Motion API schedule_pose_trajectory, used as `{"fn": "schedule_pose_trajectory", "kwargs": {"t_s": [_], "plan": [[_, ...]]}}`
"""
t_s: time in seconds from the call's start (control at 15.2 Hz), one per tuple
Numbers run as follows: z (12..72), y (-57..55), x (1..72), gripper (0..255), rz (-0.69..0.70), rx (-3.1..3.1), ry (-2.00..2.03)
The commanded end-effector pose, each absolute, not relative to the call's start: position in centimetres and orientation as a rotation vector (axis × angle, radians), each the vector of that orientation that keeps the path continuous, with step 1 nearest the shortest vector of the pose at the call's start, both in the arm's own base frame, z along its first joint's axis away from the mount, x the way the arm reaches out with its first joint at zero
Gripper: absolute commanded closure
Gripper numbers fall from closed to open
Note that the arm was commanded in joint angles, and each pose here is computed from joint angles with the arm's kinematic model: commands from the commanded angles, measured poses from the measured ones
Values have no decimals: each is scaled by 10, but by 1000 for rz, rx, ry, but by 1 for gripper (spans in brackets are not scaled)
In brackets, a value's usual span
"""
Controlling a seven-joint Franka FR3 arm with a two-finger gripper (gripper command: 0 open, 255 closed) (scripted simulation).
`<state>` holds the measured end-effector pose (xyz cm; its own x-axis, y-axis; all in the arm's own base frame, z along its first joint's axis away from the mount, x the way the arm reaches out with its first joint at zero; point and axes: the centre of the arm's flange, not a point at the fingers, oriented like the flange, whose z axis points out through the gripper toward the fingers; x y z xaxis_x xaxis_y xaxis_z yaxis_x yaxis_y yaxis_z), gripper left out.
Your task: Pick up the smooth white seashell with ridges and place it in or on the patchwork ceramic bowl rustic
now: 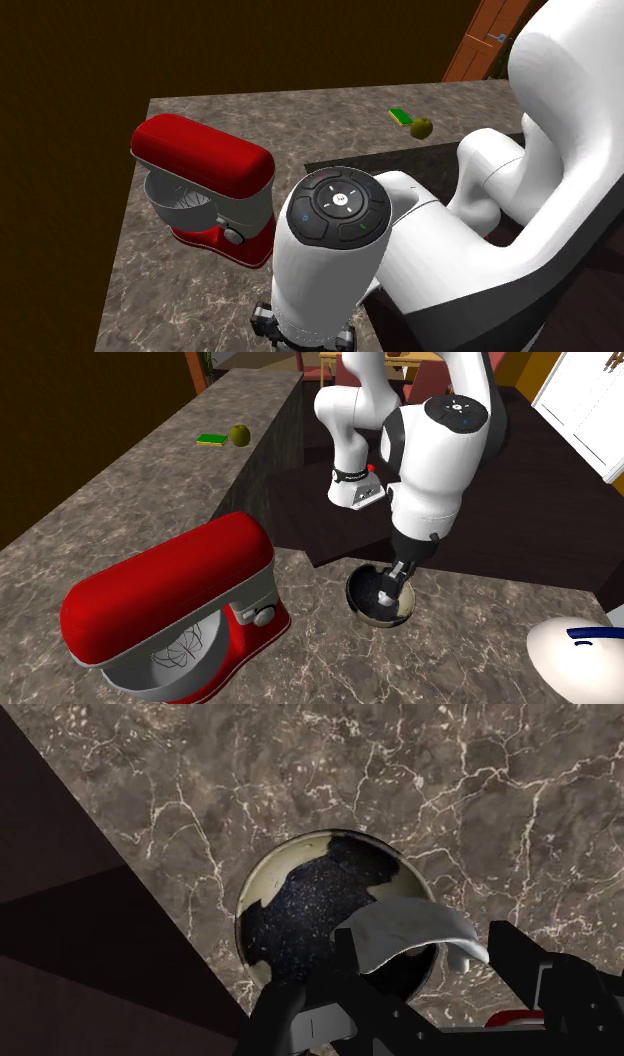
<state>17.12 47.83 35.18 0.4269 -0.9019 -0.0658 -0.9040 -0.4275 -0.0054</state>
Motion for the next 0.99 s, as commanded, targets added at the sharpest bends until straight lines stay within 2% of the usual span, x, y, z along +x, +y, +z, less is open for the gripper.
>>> {"fn": "schedule_pose_trajectory", "kwargs": {"t_s": [0.0, 0.92], "plan": [[350, 469, 146, 255, 81, -2619, 1660], [282, 465, 135, 255, 81, -2619, 1660]]}}
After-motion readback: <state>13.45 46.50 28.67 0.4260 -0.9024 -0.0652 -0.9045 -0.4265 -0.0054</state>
